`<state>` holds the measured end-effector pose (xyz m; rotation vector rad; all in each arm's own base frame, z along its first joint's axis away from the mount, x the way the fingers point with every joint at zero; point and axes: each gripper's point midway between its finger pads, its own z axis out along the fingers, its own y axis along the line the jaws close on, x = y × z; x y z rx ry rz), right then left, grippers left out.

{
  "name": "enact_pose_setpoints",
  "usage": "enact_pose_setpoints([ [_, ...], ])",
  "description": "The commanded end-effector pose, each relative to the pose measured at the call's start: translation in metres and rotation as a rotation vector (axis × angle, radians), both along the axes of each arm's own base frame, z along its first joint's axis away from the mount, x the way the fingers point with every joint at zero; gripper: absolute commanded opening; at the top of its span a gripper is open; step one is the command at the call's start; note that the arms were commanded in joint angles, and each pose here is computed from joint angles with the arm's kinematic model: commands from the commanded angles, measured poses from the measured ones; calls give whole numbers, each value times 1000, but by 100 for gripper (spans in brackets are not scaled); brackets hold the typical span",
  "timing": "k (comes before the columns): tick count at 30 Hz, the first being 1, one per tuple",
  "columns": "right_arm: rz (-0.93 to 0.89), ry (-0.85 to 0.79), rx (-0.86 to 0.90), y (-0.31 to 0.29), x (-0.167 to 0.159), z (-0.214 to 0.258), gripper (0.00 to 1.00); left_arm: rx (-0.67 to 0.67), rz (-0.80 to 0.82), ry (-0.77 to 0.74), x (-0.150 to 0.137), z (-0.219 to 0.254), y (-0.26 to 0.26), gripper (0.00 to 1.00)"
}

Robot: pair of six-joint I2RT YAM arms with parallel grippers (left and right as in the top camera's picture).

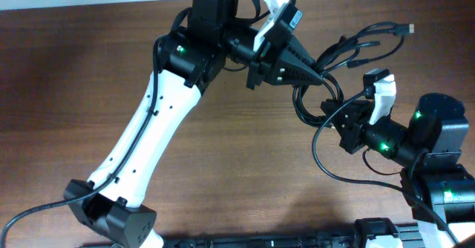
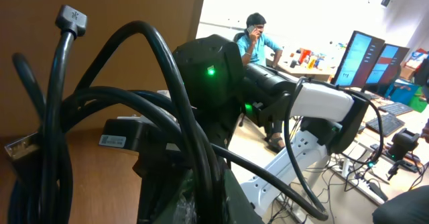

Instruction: Untangle cables

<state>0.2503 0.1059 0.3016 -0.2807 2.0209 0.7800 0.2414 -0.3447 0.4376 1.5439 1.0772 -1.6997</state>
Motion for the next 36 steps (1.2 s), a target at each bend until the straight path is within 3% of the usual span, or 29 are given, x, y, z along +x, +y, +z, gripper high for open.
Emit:
enact_pose_setpoints([
  [1,54,-19,11,7,-6,5,4,-36,49,-76,0,20,9,0],
  [4,95,-20,34,13,-11,8,4,18,239,-53,38,14,10,0],
  [9,155,-23,67,21,-18,12,4,142,566,125,100,0,23,0],
  [17,306,-101,134,38,-33,34,4,396,985,258,155,-60,52,0],
  [18,319,-115,138,39,-34,37,4,430,1024,267,159,-68,57,1],
  [19,328,-128,140,40,-34,39,4,450,1041,274,160,-73,60,10],
  [22,328,-144,136,40,-33,42,4,486,1036,300,156,-80,62,57],
  [25,319,-146,131,39,-31,41,4,508,1019,322,151,-85,62,86],
  [26,312,-145,128,38,-30,41,4,505,999,328,147,-84,60,91],
  [30,247,-133,108,31,-21,37,4,452,838,303,125,-72,48,94],
  [36,128,-80,111,20,-8,32,4,316,558,19,80,-52,40,86],
])
